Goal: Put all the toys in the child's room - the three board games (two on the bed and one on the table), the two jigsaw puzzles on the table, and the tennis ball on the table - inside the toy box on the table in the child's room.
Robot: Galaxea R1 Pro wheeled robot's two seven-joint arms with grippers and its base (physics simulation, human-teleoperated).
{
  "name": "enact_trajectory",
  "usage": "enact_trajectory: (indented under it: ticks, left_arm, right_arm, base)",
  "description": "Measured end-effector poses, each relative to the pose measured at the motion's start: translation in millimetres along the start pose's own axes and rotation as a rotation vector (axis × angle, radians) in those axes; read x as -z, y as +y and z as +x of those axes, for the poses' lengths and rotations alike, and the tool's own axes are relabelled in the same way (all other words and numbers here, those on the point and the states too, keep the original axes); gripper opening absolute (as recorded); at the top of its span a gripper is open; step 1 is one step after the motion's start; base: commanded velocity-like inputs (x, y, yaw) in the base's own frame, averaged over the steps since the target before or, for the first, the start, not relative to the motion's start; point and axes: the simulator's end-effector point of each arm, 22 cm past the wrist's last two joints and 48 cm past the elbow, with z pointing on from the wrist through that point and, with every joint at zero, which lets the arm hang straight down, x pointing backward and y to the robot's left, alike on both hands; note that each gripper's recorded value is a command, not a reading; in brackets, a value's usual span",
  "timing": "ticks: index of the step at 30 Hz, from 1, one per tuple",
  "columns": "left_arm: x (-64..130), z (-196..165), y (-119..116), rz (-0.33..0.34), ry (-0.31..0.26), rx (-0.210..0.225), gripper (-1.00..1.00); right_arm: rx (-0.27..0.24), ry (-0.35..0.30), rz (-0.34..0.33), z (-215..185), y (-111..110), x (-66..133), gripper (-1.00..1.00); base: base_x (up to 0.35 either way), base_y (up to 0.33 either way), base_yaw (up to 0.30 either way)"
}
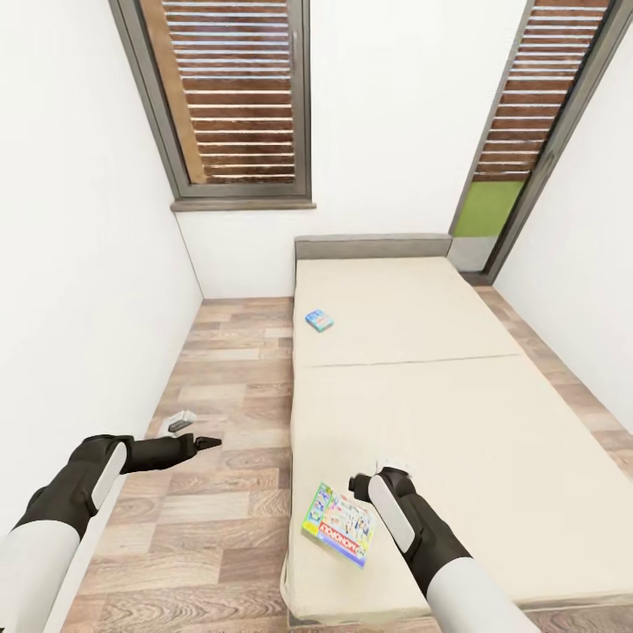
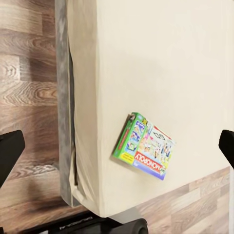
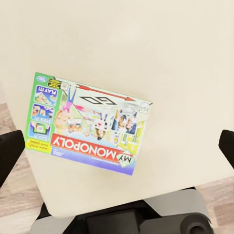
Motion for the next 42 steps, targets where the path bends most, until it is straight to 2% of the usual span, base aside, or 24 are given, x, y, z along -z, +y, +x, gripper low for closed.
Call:
enact_trajectory:
  ticks: [42]
  left_arm:
    - [-22.8, 24, 23, -0.019, 0.055, 0.036, 1.0]
  right_arm:
    - [0.006, 0.064, 0.021, 27, -7, -26.6, 1.0]
  base:
    - [0.0, 0.0, 0.0]
